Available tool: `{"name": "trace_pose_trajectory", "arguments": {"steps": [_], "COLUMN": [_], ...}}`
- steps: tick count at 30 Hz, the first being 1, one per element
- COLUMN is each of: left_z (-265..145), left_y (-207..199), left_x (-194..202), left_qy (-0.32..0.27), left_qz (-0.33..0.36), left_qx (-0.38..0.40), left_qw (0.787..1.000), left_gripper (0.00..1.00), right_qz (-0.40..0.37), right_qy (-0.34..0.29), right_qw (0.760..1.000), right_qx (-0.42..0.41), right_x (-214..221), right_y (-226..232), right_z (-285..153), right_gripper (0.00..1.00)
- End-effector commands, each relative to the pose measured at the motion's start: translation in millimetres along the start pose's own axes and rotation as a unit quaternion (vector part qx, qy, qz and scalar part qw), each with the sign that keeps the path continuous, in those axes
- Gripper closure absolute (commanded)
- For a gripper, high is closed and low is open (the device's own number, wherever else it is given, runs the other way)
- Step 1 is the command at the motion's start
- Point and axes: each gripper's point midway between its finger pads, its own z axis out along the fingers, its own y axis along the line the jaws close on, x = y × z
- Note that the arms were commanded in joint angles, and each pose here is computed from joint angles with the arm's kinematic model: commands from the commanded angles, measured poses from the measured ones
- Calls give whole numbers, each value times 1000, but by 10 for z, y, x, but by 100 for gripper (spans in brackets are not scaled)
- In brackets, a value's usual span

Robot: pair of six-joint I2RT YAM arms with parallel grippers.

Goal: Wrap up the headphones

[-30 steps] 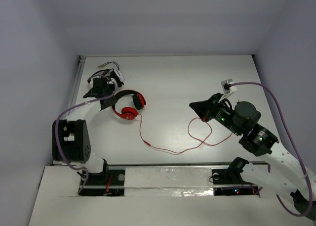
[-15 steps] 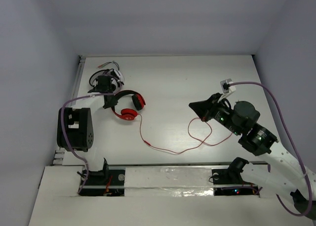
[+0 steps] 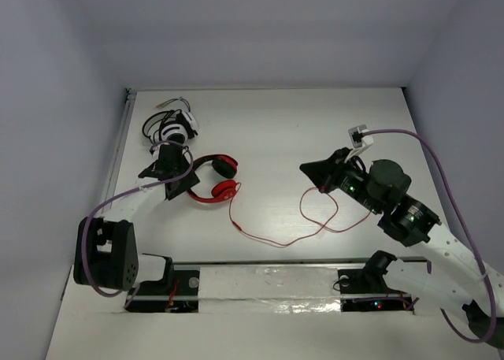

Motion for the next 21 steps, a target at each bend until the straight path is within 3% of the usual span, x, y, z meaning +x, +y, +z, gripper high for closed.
{"name": "trace_pose_trajectory", "arguments": {"steps": [1,4,7,8,14,21], "left_z": [-74,21,124,138,257,392], "left_y": [-53,-35,-28,-26,-33,-51], "left_x": [-102,-71,4,14,-7,57], "left_qy": [-16,3,19,20,24,39], "left_qz": [-5,24,35,35,35,40], "left_qx": [8,-5,-6,-6,-17,-24], "left_qw": [1000,1000,999,999,999,998], "left_gripper": [41,41,48,55,63,66], "right_qz": [-4,-3,-2,-2,0,2], "right_qy": [-15,-17,-20,-21,-20,-19], "right_qw": [1000,1000,1000,1000,1000,1000], "right_qx": [-21,-23,-20,-20,-19,-21], "right_x": [-61,-80,-89,-92,-88,-78], "right_y": [91,106,95,93,93,99], "right_z": [15,0,-21,-27,-23,-25], "right_gripper": [100,100,100,100,100,100]}}
